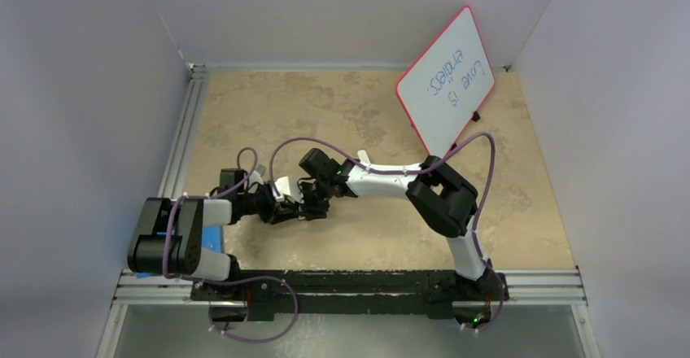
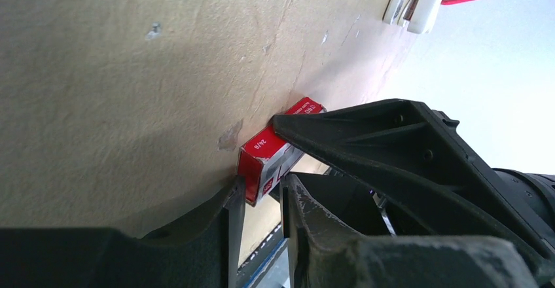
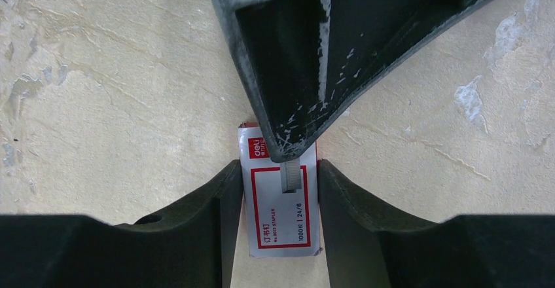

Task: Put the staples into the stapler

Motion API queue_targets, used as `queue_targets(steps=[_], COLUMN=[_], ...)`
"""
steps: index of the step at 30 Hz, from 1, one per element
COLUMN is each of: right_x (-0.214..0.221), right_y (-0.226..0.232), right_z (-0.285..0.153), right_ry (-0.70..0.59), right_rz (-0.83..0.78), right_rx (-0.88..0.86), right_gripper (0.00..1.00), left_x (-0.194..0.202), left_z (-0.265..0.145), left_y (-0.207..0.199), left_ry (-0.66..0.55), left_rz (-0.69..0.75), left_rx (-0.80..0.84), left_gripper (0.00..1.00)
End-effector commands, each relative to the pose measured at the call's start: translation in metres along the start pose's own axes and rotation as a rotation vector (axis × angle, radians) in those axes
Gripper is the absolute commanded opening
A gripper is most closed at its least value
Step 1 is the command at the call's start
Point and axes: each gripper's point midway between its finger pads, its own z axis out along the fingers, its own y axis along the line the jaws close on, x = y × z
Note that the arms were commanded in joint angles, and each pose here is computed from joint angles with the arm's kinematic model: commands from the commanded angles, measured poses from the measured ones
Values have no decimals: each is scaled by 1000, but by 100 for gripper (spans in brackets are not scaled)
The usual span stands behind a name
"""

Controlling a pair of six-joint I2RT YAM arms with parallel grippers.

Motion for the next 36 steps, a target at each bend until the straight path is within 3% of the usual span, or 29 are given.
queue_targets(steps=[1,16,25,30,36], right_x=[-6,-31,-24,-5,8], right_y=[-3,-11,-7,-9,-7], right_z=[-10,-7,-36,-62,-58], right_ry=[1,-73,-103,-124,-94], right_rz=[-5,-15,18,27,-4], right_rx=[23,30,63,66,46], right_gripper=[47,43,69,71,68], left_x=[-1,1,-2,-2,-4], left_z=[6,9,11,11,10], left_y=[-5,-17,-10,-10,-10], left_ry=[-8,1,-13,-11,-17], left_rz=[50,81,69,68,73], left_rx=[30,88,58,54,44], left_gripper=[25,22,23,26,26])
